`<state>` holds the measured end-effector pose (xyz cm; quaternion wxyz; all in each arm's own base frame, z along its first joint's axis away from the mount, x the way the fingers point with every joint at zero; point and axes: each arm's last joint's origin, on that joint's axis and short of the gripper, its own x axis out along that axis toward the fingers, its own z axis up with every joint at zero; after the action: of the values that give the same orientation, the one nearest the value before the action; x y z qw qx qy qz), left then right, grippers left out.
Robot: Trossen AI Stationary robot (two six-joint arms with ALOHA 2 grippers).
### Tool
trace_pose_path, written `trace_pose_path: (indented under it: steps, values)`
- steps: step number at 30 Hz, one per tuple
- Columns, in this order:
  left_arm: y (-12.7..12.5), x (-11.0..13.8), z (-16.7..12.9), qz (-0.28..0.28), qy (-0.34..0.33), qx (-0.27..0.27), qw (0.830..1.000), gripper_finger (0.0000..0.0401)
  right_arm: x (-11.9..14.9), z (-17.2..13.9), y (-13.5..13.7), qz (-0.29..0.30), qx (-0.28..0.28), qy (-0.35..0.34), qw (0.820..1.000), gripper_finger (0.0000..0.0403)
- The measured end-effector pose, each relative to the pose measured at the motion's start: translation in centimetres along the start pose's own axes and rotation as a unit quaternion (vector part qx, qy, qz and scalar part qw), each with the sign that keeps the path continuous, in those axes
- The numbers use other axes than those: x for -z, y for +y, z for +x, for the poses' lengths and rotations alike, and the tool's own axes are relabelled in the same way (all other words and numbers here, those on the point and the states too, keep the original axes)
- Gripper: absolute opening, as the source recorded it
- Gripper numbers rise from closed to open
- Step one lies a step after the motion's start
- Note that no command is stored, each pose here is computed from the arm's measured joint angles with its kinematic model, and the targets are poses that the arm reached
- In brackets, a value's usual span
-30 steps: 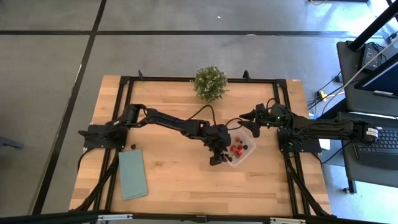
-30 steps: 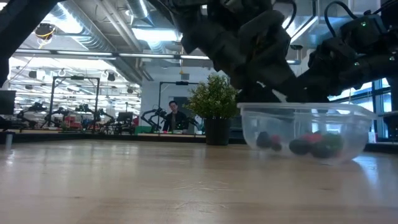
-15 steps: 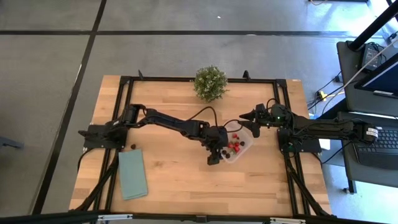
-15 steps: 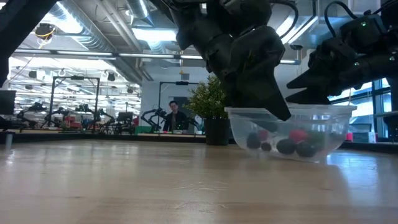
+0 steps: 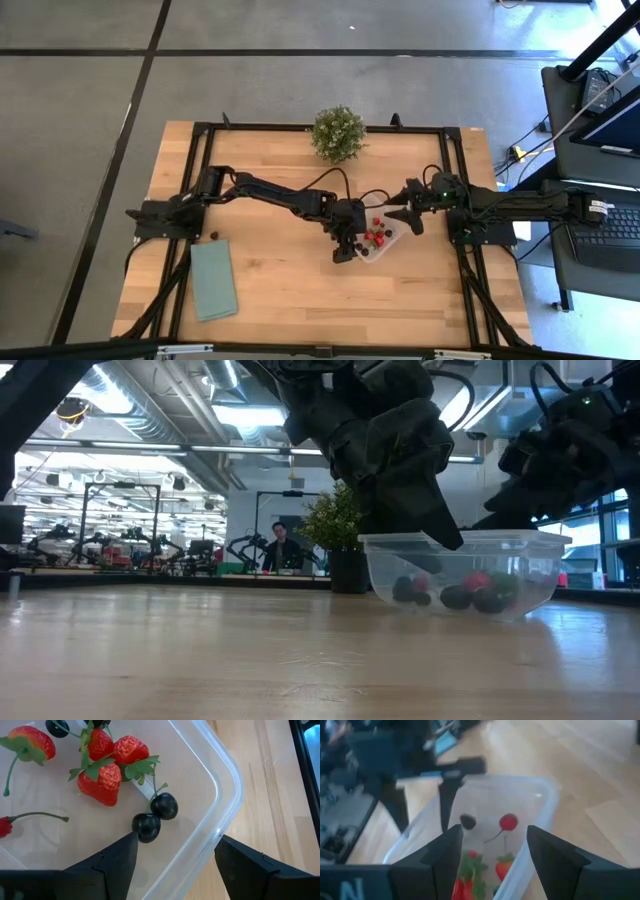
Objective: Pick and placing Produce into tupperware
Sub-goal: Adjust the bin on the table
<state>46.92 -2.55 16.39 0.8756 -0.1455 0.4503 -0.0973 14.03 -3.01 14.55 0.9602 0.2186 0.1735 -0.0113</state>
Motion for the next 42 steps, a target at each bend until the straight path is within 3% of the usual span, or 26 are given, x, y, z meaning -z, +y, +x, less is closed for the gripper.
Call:
trace_pose_path:
  steps: [5,10,20,30,42]
  values:
    - [0.1,0.0,0.0,-0.002,0.0,0.0,1.0,0.025,0.7,0.1,0.4,-0.044,-0.007,0.03,0.999,0.0226]
    - [0.1,-0.1,0.0,-0.004,-0.002,0.003,1.0,0.025,1.2,0.1,0.3,-0.056,0.022,0.054,0.997,0.0226]
    - [0.5,-0.1,0.0,-0.004,-0.001,0.0,1.0,0.025,1.5,0.2,0.8,-0.065,0.014,0.065,0.996,0.0226]
    - [0.7,-0.1,-0.1,-0.002,-0.002,-0.002,1.0,0.025,2.2,0.4,1.9,-0.077,-0.032,0.088,0.993,0.0226]
    - [0.8,-0.3,-0.2,-0.003,-0.01,0.001,1.0,0.025,2.7,0.3,1.8,-0.078,-0.001,0.114,0.99,0.0226]
